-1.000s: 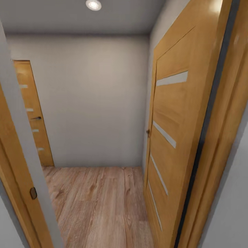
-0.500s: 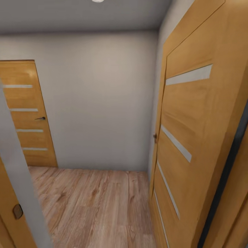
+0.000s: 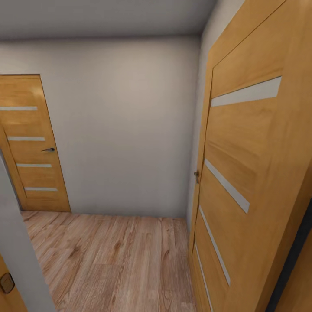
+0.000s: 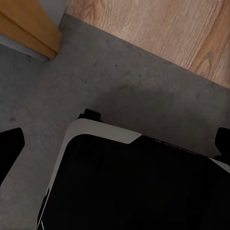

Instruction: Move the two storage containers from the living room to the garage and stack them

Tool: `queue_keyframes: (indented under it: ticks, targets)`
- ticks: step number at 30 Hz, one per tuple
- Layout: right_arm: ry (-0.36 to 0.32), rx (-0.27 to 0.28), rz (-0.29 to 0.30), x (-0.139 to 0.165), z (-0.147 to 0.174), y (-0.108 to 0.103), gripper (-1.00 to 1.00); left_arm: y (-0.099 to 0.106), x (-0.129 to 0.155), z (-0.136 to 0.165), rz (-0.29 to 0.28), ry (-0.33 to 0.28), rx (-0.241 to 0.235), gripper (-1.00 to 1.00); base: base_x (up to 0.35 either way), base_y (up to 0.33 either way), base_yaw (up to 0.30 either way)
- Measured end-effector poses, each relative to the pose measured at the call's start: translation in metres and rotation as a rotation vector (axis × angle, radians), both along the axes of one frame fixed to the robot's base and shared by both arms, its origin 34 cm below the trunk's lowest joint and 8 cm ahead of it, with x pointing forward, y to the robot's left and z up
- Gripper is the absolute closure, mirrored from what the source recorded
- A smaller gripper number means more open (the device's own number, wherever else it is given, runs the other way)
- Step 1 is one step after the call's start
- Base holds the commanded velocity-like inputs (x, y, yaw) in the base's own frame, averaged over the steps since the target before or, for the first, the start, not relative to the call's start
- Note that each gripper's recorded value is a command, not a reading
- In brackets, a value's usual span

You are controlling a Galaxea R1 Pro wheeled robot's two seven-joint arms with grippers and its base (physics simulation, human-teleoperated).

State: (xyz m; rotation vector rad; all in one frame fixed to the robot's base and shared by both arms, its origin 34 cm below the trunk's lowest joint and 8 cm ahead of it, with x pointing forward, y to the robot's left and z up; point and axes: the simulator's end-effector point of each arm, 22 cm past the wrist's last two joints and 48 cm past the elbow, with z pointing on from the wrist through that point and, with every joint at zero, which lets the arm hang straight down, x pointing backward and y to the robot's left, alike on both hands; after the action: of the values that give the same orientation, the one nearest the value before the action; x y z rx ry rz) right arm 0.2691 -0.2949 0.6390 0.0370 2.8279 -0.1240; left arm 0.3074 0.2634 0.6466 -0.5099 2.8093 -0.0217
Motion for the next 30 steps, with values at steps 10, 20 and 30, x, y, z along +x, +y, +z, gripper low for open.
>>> queue_keyframes:
  ticks: [10, 20, 30]
  targets:
    - [0.001, 0.001, 0.002, -0.0001, -0.0001, 0.0005, -1.00, 0.0006, 0.0002, 0.0001, 0.001, -0.002, 0.003, -1.00, 0.000, 0.003, 0.000]
    - [0.000, 0.000, 0.000, 0.0000, 0.0000, 0.0002, -1.00, -0.0003, 0.0004, 0.0001, 0.000, -0.002, 0.001, -1.00, 0.000, 0.166, 0.000]
    - [0.003, 0.007, -0.001, -0.0003, -0.0005, 0.0063, -1.00, -0.0013, 0.0002, 0.0001, 0.000, -0.002, 0.000, -1.00, 0.000, 0.009, 0.000]
